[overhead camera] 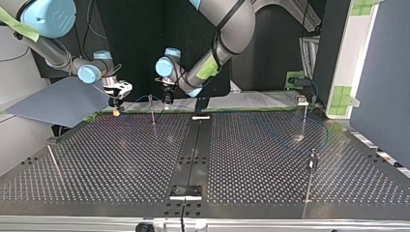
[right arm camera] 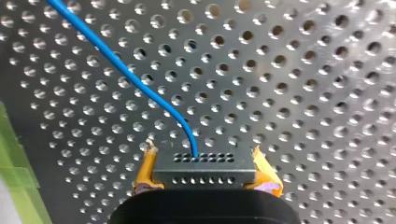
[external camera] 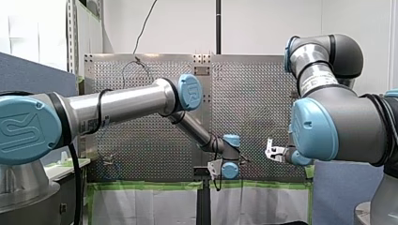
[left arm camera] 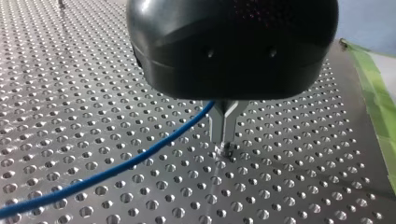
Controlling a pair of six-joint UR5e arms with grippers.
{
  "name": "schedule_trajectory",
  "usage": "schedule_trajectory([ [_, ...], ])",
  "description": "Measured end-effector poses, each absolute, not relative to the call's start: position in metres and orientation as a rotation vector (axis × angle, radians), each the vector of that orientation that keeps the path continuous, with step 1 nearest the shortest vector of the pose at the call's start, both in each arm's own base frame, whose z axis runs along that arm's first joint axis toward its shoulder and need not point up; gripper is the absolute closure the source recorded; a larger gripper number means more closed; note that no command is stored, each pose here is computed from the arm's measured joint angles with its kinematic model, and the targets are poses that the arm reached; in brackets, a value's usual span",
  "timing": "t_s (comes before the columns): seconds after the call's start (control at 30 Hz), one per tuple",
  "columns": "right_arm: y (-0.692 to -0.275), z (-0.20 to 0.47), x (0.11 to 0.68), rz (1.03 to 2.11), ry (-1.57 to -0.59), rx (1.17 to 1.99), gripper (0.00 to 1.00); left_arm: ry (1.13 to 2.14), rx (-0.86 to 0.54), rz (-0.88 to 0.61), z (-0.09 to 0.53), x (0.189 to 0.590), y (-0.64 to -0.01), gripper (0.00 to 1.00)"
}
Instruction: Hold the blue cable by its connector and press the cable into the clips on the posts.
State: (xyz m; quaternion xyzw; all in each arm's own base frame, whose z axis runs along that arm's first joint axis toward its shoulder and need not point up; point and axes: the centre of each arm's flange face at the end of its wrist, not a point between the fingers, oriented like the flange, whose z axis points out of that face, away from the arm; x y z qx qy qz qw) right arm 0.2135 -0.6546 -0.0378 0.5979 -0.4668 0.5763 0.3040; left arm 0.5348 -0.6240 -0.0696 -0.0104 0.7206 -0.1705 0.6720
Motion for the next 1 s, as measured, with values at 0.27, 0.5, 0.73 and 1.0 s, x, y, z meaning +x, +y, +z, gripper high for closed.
schedule_trajectory([
  [0.27,-0.657,-0.046,0.217,1.529,-1.239,1.594,1.0,1.65,-0.019,-0.369,-0.088,0.54,-0.624,1.0],
  [0.5,-0.669,-0.038,0.216,1.536,-1.223,1.576,1.0,1.631,-0.039,-0.368,-0.074,0.559,-0.624,1.0],
  [0.73,-0.678,-0.033,0.213,1.533,-1.215,1.552,1.0,1.611,-0.055,-0.374,-0.064,0.573,-0.621,1.0],
  [1.0,-0.683,-0.03,0.213,1.542,-1.203,1.543,1.0,1.607,-0.063,-0.37,-0.063,0.583,-0.614,1.0],
])
